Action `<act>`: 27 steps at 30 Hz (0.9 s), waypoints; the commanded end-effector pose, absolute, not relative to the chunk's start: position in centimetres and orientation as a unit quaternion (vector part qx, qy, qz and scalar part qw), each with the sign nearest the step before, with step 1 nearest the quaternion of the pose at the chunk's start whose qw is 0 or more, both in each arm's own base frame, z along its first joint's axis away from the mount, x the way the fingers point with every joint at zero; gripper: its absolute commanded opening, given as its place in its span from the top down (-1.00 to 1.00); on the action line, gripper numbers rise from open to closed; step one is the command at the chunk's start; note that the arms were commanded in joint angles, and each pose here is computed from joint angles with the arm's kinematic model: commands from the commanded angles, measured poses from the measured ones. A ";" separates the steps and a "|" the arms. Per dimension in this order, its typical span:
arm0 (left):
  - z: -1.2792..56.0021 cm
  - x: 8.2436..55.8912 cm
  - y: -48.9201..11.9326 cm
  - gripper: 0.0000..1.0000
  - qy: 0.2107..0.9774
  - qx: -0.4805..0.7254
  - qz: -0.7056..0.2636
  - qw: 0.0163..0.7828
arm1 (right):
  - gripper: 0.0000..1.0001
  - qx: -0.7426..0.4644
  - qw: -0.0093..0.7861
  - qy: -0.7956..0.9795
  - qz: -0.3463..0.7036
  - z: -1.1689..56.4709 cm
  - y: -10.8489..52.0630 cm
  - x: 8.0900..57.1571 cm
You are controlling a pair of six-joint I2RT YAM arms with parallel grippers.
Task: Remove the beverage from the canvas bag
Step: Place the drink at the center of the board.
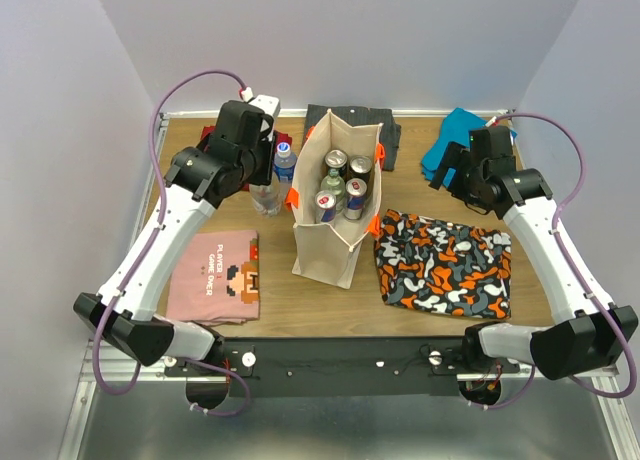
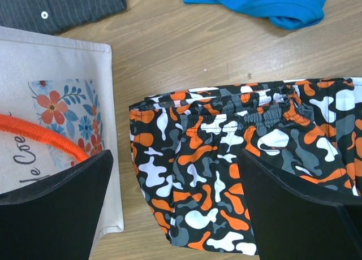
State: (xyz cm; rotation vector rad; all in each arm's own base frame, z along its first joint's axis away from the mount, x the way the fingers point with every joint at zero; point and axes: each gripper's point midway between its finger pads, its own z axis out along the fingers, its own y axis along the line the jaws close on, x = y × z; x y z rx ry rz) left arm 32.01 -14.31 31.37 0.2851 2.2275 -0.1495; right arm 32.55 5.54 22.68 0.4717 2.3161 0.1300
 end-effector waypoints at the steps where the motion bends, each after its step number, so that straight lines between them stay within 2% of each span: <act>1: 36.7 34.1 -14.6 1.00 0.834 0.078 -0.091 0.539 | -1.00 0.183 0.391 0.900 0.059 23.5 5.5 32.7; 27: 29.0 38.4 -17.3 1.00 0.850 0.080 -0.092 0.513 | -1.00 0.186 0.389 0.901 0.051 23.3 5.2 32.5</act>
